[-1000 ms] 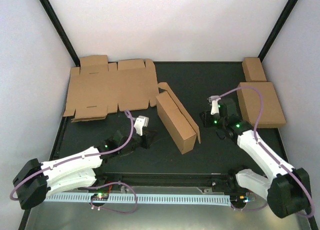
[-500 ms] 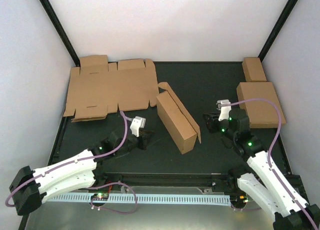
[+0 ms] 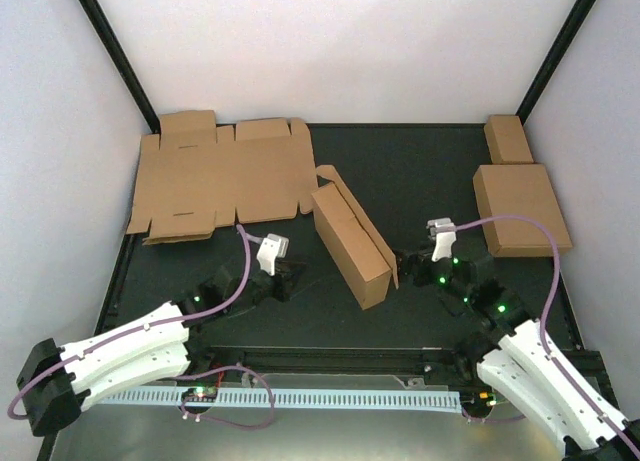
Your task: Fold the paper box
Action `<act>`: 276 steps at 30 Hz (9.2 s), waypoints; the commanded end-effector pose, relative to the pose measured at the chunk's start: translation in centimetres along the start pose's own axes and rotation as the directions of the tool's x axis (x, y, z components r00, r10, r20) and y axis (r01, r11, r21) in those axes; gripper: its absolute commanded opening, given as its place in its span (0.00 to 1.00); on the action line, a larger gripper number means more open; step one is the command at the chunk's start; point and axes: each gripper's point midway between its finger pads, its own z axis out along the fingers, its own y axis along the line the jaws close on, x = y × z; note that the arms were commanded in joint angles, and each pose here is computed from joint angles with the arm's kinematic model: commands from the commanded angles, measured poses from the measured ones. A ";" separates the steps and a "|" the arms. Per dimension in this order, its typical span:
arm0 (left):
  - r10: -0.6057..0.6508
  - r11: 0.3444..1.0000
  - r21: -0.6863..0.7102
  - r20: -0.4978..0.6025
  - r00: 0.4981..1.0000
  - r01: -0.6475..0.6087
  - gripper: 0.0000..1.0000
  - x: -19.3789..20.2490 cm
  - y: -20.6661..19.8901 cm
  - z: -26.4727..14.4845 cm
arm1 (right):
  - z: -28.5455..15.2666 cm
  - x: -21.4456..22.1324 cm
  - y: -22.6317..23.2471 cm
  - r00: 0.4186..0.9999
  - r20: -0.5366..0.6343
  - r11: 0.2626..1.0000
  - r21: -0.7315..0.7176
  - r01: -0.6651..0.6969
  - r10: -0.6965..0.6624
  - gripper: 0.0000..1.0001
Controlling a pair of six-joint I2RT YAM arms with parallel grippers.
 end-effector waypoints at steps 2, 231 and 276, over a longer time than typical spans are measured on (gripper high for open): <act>0.023 1.000 -0.010 0.038 0.999 -0.023 0.07 -1.5 -0.2 -0.6 | -2.1 -3.8 0.1 0.995 0.098 0.998 0.067 0.001 -0.007 1.00; 0.251 0.880 -0.430 0.065 0.966 -0.200 0.78 -14.6 3.8 -15.5 | -4.4 0.2 28.8 0.621 -0.023 0.539 -0.521 0.662 -0.784 0.83; 0.895 0.431 0.417 -0.087 0.437 -0.800 0.52 -5.4 -5.6 -5.8 | -3.0 16.0 25.4 0.762 -0.161 0.687 -0.575 0.444 -0.627 0.74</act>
